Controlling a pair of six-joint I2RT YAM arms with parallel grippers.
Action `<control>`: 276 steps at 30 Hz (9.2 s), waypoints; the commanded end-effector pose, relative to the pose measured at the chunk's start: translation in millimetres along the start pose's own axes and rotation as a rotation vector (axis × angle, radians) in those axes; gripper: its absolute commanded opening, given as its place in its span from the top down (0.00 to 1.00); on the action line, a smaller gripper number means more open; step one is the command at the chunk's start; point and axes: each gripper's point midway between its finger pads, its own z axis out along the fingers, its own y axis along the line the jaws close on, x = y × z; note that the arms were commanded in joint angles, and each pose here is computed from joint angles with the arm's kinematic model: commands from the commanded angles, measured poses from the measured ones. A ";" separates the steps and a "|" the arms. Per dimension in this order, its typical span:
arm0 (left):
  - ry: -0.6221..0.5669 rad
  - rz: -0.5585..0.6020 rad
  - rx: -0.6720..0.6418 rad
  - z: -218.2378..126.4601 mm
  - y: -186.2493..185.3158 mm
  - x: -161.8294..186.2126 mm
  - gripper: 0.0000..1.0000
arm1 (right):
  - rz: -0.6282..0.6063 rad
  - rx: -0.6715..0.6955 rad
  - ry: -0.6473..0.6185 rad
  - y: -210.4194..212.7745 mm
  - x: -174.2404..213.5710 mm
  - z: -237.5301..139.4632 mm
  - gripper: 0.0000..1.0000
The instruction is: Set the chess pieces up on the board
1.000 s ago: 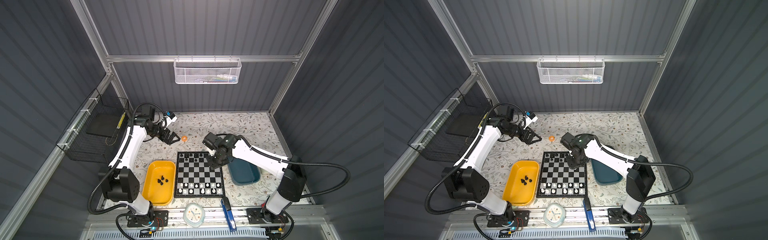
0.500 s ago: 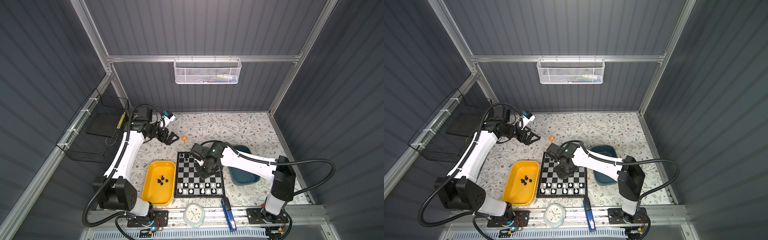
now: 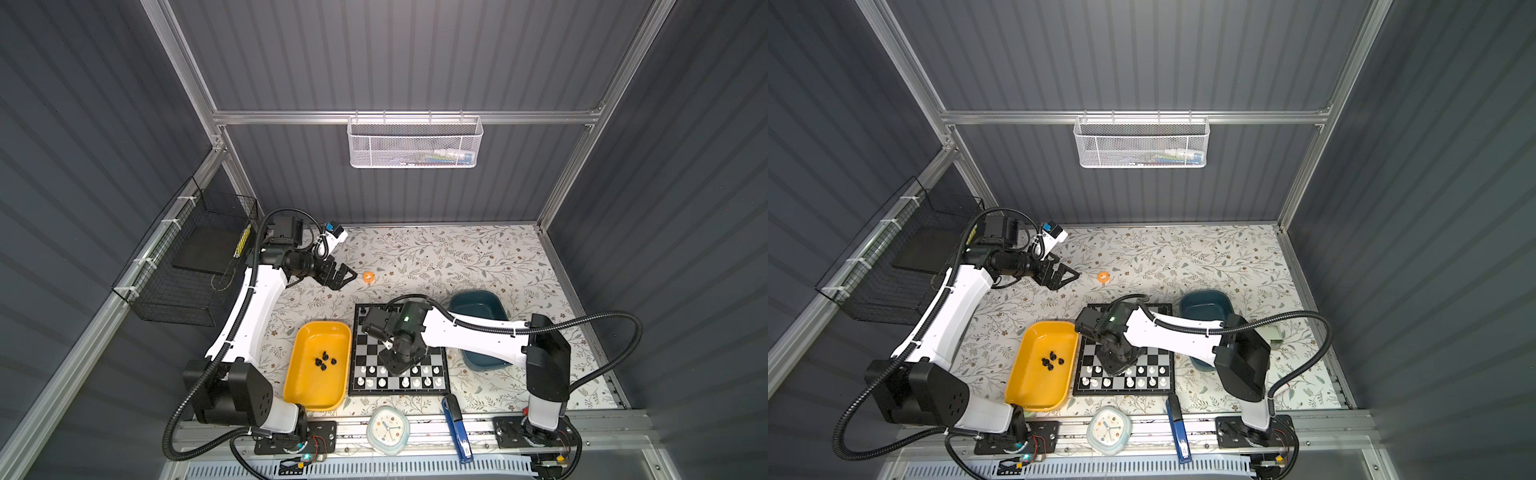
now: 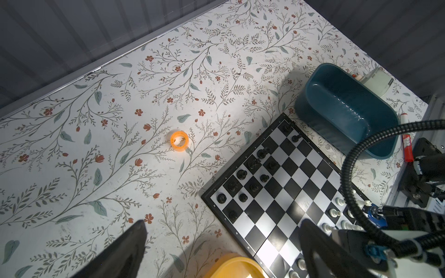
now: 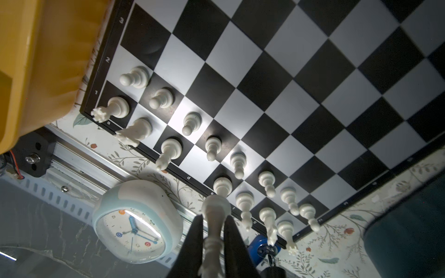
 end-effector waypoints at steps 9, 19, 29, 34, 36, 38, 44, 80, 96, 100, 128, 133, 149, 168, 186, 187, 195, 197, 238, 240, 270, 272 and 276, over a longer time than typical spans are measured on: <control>-0.012 -0.015 -0.007 -4.7 -0.9 0.0 0.00 | -0.034 0.015 0.030 9.3 5.1 10.9 0.82; -0.014 -0.018 -0.003 -3.8 -1.3 1.1 0.00 | -0.055 0.015 0.048 18.0 6.4 20.4 0.82; -0.014 -0.021 0.000 -3.0 -1.7 1.5 0.01 | -0.065 0.021 0.062 19.5 5.7 26.6 0.82; -0.015 -0.020 0.000 -3.5 -2.5 2.4 0.00 | -0.074 0.023 0.071 20.1 5.7 29.7 0.82; -0.013 -0.021 0.000 -3.0 -2.3 3.2 0.00 | -0.073 0.023 0.074 19.8 6.3 29.9 0.82; -0.013 -0.021 0.001 -2.9 -2.5 3.4 0.00 | -0.072 0.024 0.077 19.5 6.7 31.6 0.82; -0.016 -0.021 0.002 -3.2 -2.4 2.1 0.00 | -0.074 0.028 0.085 19.2 8.3 36.4 0.82; -0.012 -0.026 0.003 -0.6 -1.5 5.4 0.00 | -0.067 0.033 0.123 19.2 11.3 51.3 0.80; -0.016 -0.027 0.002 -2.1 -1.4 4.9 0.01 | -0.068 0.034 0.116 18.9 11.7 50.6 0.76; -0.017 -0.028 -0.001 -2.7 -0.4 5.1 0.00 | -0.080 0.039 0.094 19.8 9.7 47.2 0.73; -0.010 -0.034 -0.004 -2.9 1.5 5.5 0.00 | -0.114 0.082 0.009 15.6 -0.6 19.6 0.67; -0.008 -0.031 -0.010 -3.8 2.4 6.0 0.00 | -0.118 0.086 0.001 13.5 0.8 9.5 0.67; 0.070 0.031 -0.139 -17.8 21.2 15.9 0.00 | -0.091 0.019 -0.249 -13.3 -46.6 -113.6 0.69; 0.472 0.082 -0.067 -26.5 -4.2 122.5 0.04 | 0.386 0.044 -0.585 -206.2 -60.9 -164.2 0.70; 0.536 -0.023 -0.109 -10.9 1.2 158.0 0.11 | 0.508 -0.031 -0.638 -259.6 -55.8 -148.2 0.70; 0.536 -0.021 -0.111 -10.9 2.2 157.3 0.11 | 0.514 -0.030 -0.639 -260.8 -55.3 -146.6 0.70; 0.564 -0.012 -0.084 -1.6 3.7 167.3 0.11 | 0.542 -0.030 -0.646 -266.8 -53.2 -139.8 0.70; 0.567 -0.011 -0.072 0.0 2.2 169.7 0.12 | 0.540 -0.028 -0.643 -267.6 -53.0 -140.7 0.69; 0.702 -0.072 -0.012 32.6 -10.5 250.2 0.46 | 0.547 -0.063 -0.546 -264.5 -54.1 -109.1 0.71; 0.711 -0.075 -0.004 33.7 -12.4 252.4 0.47 | 0.548 -0.065 -0.546 -264.4 -53.7 -108.0 0.71; 0.799 -0.037 -0.026 43.3 -18.4 268.2 0.58 | 0.542 -0.085 -0.518 -260.9 -50.0 -92.3 0.71; 0.802 -0.037 -0.027 43.3 -18.9 268.1 0.58 | 0.541 -0.088 -0.518 -260.5 -50.1 -92.0 0.71; 0.810 -0.035 -0.024 43.7 -20.9 269.7 0.58 | 0.541 -0.090 -0.520 -260.1 -49.7 -91.6 0.71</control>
